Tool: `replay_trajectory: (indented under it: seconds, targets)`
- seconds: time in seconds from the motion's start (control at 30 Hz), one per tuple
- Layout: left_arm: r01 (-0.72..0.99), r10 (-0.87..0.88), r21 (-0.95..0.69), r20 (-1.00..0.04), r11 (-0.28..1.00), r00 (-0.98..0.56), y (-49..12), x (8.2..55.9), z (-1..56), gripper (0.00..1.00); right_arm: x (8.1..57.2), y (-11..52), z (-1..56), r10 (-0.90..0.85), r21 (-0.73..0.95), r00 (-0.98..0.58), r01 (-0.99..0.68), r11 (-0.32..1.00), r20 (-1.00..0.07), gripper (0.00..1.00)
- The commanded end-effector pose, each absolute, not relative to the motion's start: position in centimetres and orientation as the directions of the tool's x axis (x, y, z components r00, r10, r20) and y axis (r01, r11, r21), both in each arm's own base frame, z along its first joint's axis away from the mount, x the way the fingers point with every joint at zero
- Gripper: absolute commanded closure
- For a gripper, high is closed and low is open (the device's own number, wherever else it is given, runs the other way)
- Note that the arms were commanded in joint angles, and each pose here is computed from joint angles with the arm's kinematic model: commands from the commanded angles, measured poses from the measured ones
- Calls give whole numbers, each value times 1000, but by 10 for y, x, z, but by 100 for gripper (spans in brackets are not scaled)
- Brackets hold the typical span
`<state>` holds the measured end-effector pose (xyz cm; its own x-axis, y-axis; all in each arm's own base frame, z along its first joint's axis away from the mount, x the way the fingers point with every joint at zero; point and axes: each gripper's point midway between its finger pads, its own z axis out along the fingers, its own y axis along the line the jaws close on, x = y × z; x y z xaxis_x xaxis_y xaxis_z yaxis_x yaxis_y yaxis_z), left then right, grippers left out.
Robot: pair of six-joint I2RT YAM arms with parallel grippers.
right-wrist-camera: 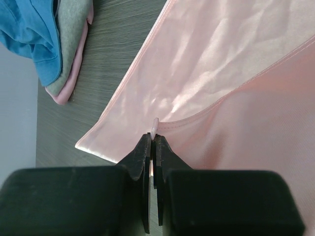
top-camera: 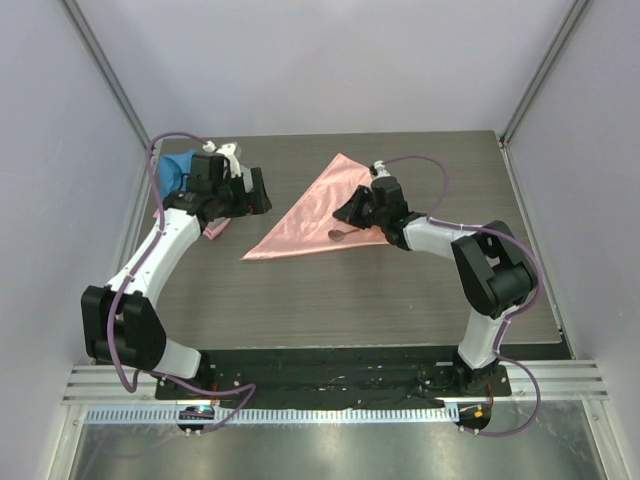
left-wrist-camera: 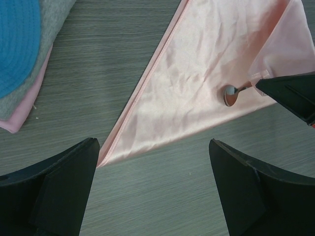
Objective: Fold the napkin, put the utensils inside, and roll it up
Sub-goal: Fold the napkin
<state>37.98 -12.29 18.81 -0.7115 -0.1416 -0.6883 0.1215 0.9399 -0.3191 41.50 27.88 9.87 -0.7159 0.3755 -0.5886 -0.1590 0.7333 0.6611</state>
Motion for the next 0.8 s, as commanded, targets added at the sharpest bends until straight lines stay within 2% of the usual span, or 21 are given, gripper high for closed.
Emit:
replay_trajectory:
  seconds: [0.0, 0.77]
  targets:
    - [130, -162, -334, -717, 934, -678, -125, 387, 203, 0, 420, 299, 117, 404, 695, -689, -203, 690, -602, 99]
    - [133, -169, -346, -715, 929, -678, -127, 386, 204, 0, 395, 334, 86, 351, 702, -749, -206, 682, -562, 99]
